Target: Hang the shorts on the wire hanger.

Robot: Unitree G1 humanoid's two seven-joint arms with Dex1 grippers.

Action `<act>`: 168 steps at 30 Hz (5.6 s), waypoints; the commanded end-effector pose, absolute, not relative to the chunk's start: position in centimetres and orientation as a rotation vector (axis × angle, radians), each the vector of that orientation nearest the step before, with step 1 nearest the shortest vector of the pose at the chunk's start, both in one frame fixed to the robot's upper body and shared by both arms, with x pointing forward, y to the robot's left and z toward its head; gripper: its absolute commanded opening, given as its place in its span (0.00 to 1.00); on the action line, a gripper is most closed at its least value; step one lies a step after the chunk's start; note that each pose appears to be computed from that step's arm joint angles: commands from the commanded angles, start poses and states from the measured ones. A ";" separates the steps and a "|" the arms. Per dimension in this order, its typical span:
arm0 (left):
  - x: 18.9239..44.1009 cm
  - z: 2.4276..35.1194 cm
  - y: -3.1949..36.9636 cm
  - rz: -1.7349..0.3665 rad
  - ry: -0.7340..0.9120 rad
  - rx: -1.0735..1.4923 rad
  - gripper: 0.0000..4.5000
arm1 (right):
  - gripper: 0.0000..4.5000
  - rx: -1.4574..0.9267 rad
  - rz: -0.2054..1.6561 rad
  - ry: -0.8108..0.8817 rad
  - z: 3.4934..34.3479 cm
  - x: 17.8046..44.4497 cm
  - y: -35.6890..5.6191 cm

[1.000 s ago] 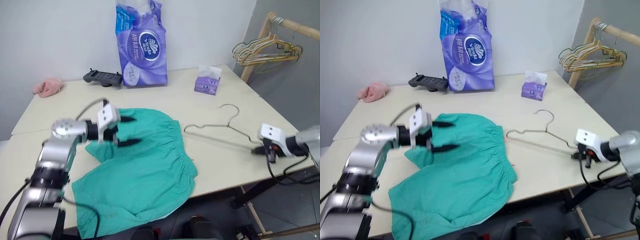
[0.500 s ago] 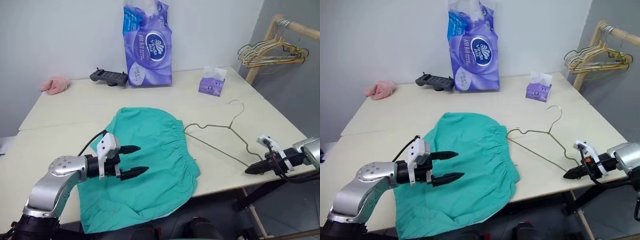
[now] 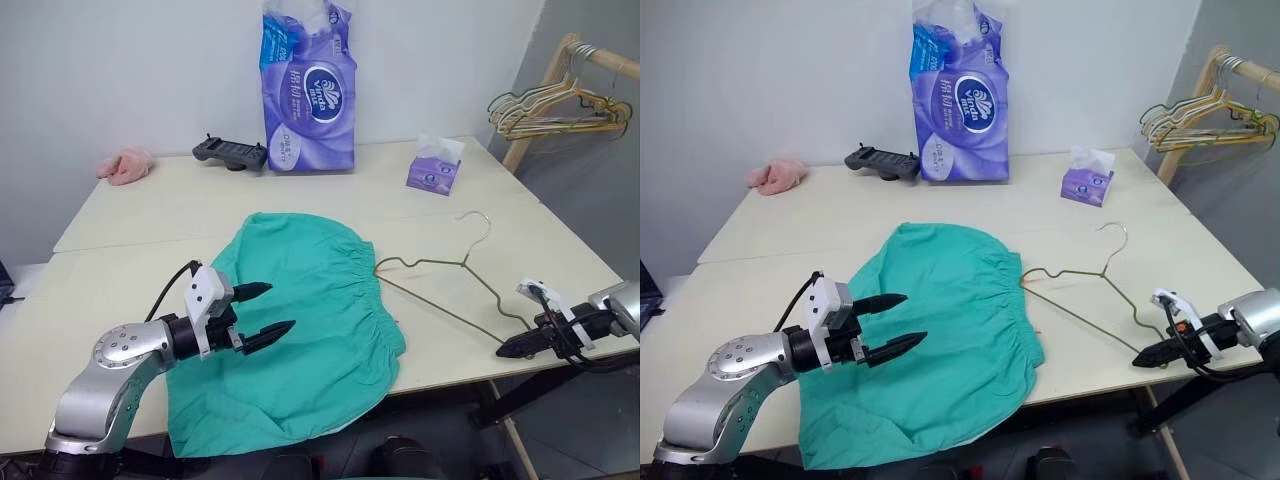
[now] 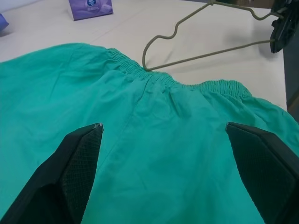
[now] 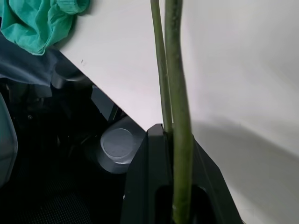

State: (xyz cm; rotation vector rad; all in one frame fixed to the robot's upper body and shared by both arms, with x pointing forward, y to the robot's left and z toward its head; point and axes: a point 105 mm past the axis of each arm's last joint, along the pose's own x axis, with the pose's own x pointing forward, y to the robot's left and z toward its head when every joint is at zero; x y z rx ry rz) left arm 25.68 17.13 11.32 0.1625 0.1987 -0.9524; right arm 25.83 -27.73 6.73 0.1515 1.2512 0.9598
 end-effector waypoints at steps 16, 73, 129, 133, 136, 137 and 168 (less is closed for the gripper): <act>26.9 13.3 17.7 -0.940 0.139 0.226 0.99 | 0.00 0.262 1.140 1.265 7.6 24.5 -24.7; 39.7 30.9 17.8 -1.040 0.033 0.861 0.99 | 0.00 -0.825 0.839 0.262 18.9 41.5 -13.7; 43.6 24.5 17.2 -0.917 0.162 1.041 0.00 | 0.86 -1.048 0.828 -0.020 26.0 37.2 -10.4; 42.8 23.4 19.4 -0.930 0.213 1.048 0.00 | 0.99 -0.889 0.767 0.083 25.6 36.2 -13.1; 42.1 22.7 20.5 -0.952 0.220 1.002 0.00 | 0.99 -0.632 0.742 0.149 25.4 35.9 -14.6; 42.0 22.6 20.6 -0.955 0.215 0.984 0.00 | 0.99 -0.520 0.749 0.166 25.2 35.9 -14.5; 39.1 23.6 22.5 -0.915 0.166 0.496 0.00 | 0.99 0.468 1.001 0.497 13.0 41.6 -2.6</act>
